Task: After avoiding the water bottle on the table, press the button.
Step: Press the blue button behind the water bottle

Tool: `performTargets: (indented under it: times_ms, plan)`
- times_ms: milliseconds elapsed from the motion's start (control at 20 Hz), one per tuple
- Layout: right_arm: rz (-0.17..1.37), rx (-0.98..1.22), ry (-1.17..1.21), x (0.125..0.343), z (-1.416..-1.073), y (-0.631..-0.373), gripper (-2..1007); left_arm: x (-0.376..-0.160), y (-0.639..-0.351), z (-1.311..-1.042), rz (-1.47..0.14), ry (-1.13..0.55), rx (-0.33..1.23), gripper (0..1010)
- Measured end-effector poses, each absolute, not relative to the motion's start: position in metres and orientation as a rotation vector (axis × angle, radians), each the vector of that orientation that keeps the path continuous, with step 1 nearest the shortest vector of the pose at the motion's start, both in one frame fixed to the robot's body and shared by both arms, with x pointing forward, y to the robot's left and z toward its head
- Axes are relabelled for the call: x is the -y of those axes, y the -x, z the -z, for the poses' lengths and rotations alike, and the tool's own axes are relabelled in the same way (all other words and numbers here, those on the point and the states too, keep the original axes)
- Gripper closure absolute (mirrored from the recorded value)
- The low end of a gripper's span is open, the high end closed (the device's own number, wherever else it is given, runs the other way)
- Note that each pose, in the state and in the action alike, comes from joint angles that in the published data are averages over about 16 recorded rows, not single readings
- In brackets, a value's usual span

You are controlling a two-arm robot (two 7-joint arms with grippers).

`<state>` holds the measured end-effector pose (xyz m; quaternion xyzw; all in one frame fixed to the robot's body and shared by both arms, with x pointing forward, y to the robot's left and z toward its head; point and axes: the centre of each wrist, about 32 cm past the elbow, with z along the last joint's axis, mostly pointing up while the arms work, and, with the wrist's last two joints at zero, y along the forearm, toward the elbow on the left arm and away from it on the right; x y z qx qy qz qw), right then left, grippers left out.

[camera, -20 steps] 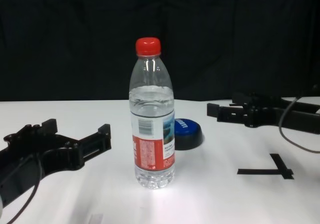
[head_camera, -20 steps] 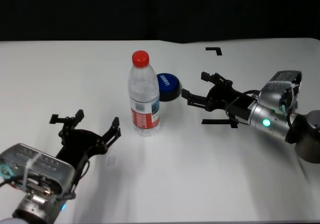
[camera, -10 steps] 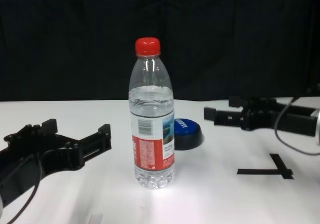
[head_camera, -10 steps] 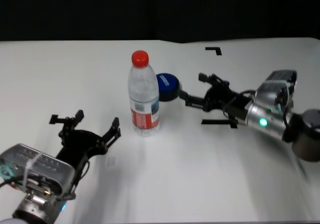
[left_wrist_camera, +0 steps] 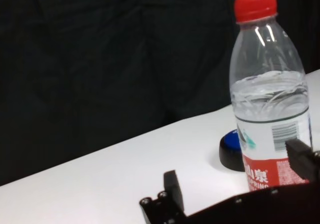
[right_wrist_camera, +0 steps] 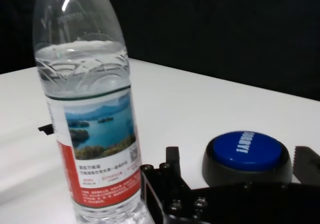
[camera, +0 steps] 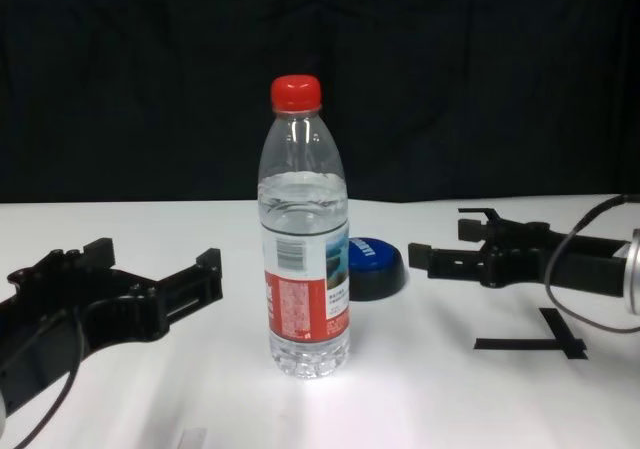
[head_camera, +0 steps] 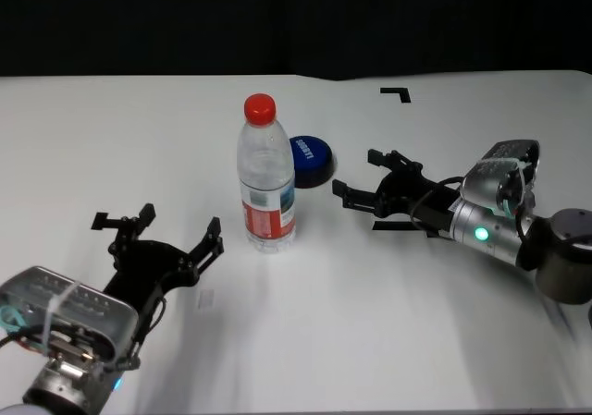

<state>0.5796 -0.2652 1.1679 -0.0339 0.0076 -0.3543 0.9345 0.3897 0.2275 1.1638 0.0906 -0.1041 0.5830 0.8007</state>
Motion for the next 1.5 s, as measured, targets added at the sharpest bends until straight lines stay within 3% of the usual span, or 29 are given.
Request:
performTargets:
  times_ms: [1500]
  plan:
    - [0.708, 0.029, 0.098, 0.255, -1.193, -0.614, 2, -0.228, -0.39, -1.164, -1.25, -0.194, 0.223, 7]
